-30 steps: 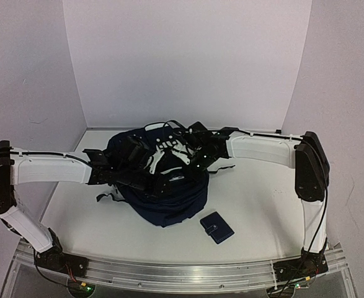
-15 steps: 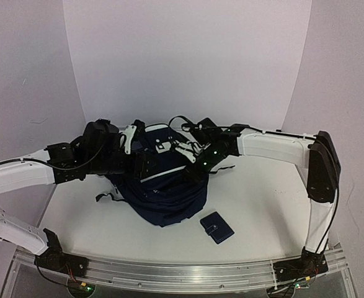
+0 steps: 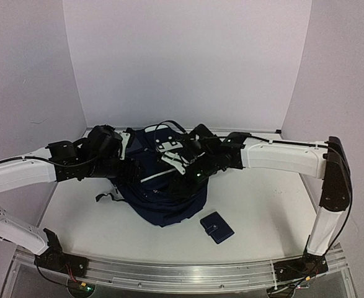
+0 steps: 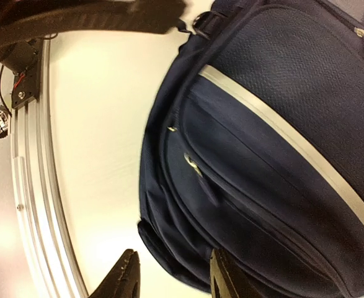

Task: Pack the student bag
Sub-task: Zip the student bag at the center of the board.

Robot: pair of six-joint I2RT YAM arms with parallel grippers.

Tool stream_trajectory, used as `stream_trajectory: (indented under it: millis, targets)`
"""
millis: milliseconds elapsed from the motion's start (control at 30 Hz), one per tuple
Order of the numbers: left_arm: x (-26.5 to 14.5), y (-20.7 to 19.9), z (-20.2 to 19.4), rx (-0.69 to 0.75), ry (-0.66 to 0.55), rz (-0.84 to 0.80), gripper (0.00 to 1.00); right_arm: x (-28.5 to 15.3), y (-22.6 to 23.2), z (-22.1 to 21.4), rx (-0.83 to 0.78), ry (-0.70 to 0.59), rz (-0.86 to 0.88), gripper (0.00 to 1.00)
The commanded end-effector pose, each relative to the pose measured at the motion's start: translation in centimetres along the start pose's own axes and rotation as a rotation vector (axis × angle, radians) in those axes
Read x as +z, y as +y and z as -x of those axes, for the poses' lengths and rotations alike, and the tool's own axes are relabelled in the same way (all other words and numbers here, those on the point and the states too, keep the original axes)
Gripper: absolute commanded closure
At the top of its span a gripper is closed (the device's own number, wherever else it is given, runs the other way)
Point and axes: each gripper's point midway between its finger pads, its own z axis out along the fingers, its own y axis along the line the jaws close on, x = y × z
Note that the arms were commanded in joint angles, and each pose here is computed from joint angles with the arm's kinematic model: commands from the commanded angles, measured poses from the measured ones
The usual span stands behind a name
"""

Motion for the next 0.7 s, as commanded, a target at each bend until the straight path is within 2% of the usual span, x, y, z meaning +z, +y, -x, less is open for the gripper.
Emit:
stream_trajectory:
  millis: [0,267,400,467,600,667]
  targets:
    - [-1.5,0.1,2.6,-0.014,-0.068,0.012,0.37,2.8,-1.1,1.2,0.033,-0.048,-0.062,0.61]
    - [-1.5,0.5,2.2,-0.002,-0.065,0.021,0.37,5.7,-1.4,0.8,0.035,-0.032,-0.111,0.59]
    - [-1.5,0.6,2.1,0.009,-0.06,0.026,0.36,6.5,-2.3,0.4,0.034,-0.019,-0.154,0.62]
    - [-1.5,0.6,2.1,0.014,-0.06,0.028,0.36,6.7,-2.6,0.2,0.037,-0.014,-0.172,0.67]
    - [-1.4,0.8,2.0,0.03,-0.053,0.032,0.36,6.6,-2.9,0.0,0.041,-0.013,-0.189,0.86]
    - [-1.4,0.9,1.6,0.068,-0.04,0.035,0.36,6.0,-2.7,0.2,0.035,-0.022,-0.185,0.92]
